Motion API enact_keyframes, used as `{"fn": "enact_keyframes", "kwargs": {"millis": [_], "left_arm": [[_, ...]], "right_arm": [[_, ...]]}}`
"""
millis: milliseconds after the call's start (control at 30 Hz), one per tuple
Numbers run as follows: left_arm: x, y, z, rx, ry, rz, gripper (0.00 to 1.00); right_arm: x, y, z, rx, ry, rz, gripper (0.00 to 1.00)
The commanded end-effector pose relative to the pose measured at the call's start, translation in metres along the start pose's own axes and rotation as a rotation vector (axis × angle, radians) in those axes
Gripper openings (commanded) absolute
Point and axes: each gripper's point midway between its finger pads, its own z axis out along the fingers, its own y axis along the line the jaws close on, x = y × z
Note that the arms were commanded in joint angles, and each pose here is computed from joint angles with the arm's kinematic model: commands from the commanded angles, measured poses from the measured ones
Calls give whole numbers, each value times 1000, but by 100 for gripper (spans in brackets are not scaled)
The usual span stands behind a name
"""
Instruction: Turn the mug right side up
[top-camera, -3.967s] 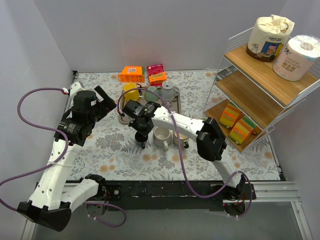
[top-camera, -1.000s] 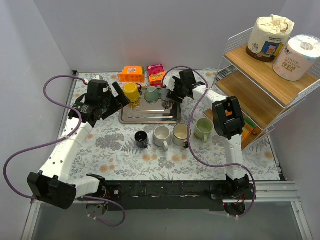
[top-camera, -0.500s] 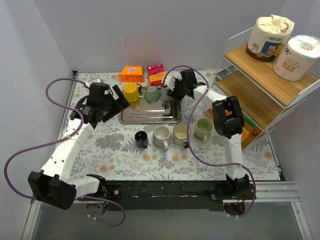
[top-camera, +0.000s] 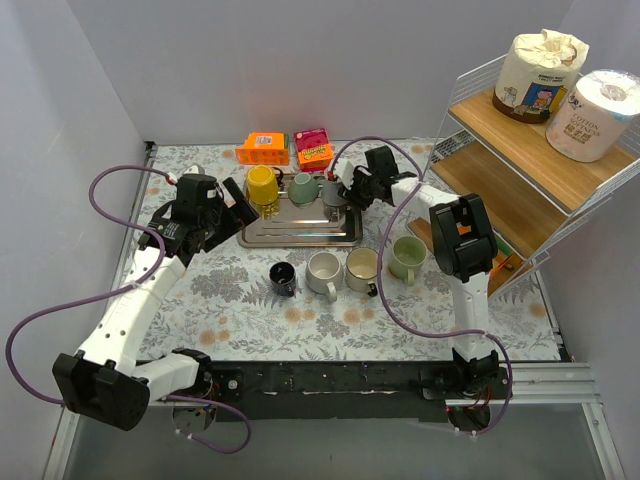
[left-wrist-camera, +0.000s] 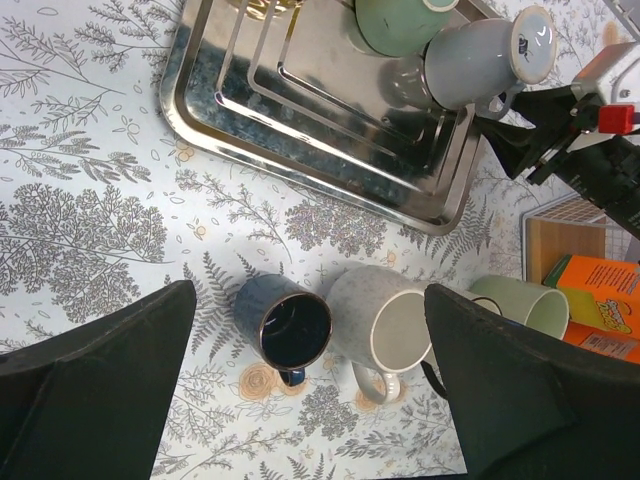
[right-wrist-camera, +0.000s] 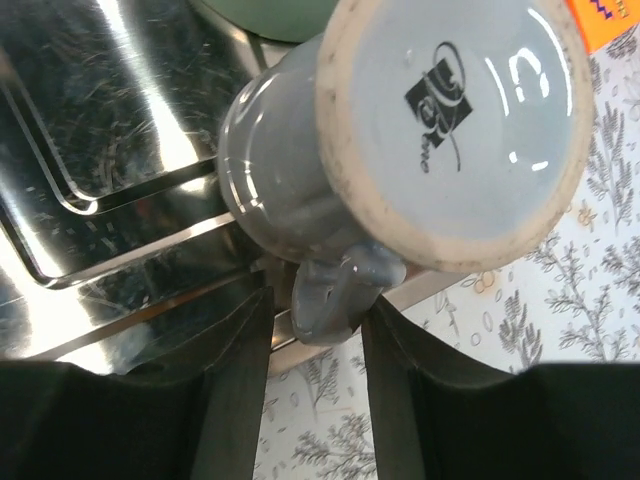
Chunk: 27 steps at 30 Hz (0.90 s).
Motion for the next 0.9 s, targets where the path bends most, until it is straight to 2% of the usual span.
{"fn": "enact_keyframes", "kwargs": {"millis": [0, 100, 267, 500, 667, 767, 867], "left_arm": [[-5, -1, -12, 27, -37, -8, 98], [-3, 1, -12, 26, -36, -9, 98], [-1, 2, -12, 28, -32, -10, 98], [-2, 1, -12, 28, -34, -6, 98], [-5, 1, -13, 24, -44, -3, 98], [-5, 2, -12, 21, -42, -4, 98], [-5, 1, -11, 23, -41, -5, 98]], "right_arm": [[-34, -5, -25, 35, -93, 41, 51], [-42, -6, -27, 45, -120, 57, 56], [-46, -15, -23, 84, -108, 84, 58], [-50, -22, -19, 99, -116, 143, 39], [-48, -24, -18, 106, -101, 152, 32], [-44, -24, -15, 105, -87, 152, 22], [-36, -21, -11, 88, -48, 163, 22]]}}
